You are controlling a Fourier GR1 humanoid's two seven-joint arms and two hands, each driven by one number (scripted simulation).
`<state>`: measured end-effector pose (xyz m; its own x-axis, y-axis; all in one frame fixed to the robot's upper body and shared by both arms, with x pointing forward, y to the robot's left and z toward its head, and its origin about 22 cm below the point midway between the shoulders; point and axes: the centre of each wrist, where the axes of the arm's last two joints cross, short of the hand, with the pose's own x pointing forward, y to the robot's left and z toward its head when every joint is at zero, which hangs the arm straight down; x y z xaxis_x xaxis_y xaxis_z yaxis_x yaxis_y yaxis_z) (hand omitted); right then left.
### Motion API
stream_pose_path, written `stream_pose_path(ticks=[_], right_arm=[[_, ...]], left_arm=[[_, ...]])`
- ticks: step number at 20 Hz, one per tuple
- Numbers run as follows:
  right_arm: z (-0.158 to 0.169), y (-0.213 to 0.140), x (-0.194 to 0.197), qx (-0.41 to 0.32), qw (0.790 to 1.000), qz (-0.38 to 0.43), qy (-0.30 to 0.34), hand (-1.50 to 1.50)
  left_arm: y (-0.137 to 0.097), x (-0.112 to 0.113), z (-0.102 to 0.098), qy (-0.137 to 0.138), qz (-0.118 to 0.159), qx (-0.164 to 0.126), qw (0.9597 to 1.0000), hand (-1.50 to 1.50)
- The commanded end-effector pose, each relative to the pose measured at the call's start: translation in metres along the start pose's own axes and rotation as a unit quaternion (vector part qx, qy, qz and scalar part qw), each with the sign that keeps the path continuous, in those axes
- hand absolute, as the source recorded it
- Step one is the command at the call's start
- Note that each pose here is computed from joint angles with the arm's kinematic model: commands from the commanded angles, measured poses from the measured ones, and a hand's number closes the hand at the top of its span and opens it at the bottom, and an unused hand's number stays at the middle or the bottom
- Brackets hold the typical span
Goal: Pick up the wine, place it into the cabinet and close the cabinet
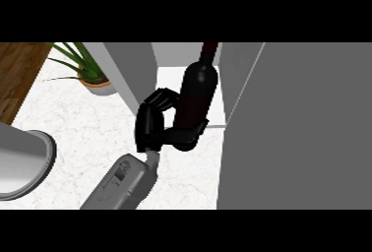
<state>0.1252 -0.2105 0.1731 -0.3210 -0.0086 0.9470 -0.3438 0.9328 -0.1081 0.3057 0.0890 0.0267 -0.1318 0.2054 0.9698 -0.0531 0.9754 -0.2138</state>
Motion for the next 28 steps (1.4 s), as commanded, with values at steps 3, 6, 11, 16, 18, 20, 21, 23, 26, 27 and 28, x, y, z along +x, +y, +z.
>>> stream_pose_path(ticks=[3,6,11,16,18,20,21,23,26,27,28], right_arm=[[0.032,0.004,0.045,0.024,0.999,-0.036,-0.033,-1.5],[0.025,0.003,0.03,0.013,0.998,-0.044,-0.031,-1.5],[0.026,0.003,0.038,0.024,0.998,-0.036,-0.038,-1.5],[0.023,0.005,0.037,0.015,0.999,-0.043,-0.023,-1.5],[0.027,0.003,0.044,0.025,0.999,-0.033,-0.031,-1.5],[0.029,0.003,0.04,0.019,0.998,-0.04,-0.034,-1.5],[0.03,0.004,0.043,0.024,0.999,-0.035,-0.032,-1.5],[0.03,0.001,0.042,0.022,0.999,-0.041,-0.028,-1.5],[0.025,0.003,0.033,0.02,0.998,-0.047,-0.034,-1.5],[0.016,-0.002,0.019,0.023,0.998,-0.044,-0.025,-1.5],[0.026,0.003,0.03,0.023,0.999,-0.042,-0.021,-1.5]], left_arm=[[0.006,-0.031,0.01,0.027,-0.008,0.013,0.9995,1.5],[0.003,-0.042,-0.005,0.023,-0.013,0.008,0.9996,1.5],[0.012,-0.056,-0.004,0.014,0.008,0.032,0.9994,1.5],[-0.003,-0.045,-0.026,0.042,0.028,0.028,0.9983,1.5],[0.003,-0.047,-0.029,0.034,0.028,0.032,0.9985,1.5],[0.003,-0.043,-0.043,0.036,0.027,0.049,0.9978,1.5],[0.012,-0.051,-0.044,0.044,0.024,0.039,0.998,1.5],[0.009,-0.052,-0.043,0.033,0.024,0.042,0.9983,1.5],[0.006,-0.047,-0.059,0.048,0.023,0.046,0.9975,1.5],[-0.009,-0.038,-0.059,0.042,0.019,0.058,0.9973,1.5],[-0.001,-0.038,-0.065,0.039,0.021,0.054,0.9976,1.5]])
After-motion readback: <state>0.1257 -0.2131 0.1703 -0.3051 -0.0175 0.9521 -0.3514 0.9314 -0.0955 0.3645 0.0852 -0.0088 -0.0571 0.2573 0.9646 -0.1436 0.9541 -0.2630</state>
